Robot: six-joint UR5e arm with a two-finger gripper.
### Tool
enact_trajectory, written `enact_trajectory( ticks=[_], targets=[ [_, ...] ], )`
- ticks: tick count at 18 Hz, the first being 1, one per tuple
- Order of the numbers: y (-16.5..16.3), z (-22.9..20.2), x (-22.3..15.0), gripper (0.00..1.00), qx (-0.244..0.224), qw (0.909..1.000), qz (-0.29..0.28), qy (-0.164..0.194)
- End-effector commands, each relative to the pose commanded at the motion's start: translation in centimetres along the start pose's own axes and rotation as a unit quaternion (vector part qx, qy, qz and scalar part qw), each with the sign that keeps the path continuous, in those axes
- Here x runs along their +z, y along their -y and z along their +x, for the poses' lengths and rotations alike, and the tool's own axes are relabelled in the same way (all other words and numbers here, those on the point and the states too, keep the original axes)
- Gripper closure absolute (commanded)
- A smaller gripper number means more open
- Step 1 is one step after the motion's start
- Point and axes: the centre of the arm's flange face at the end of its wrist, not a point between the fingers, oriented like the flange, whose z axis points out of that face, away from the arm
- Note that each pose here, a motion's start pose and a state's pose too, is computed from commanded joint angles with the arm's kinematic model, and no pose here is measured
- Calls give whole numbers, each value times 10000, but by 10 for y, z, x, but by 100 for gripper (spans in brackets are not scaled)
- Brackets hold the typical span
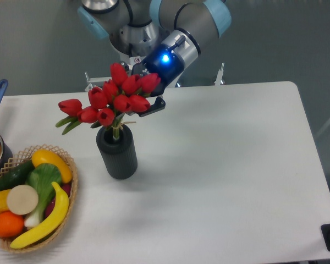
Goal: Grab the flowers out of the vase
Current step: 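Lift the gripped tulips straight up out of the vase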
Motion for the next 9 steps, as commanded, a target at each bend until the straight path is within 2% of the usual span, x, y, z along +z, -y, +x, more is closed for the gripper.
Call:
enact_trajectory(
  ticks=[4, 9],
  targets=[
    [19, -4, -10, 100, -199, 9997, 117, 50],
    [37, -10, -16, 100, -62, 9998, 149, 102]
  ],
)
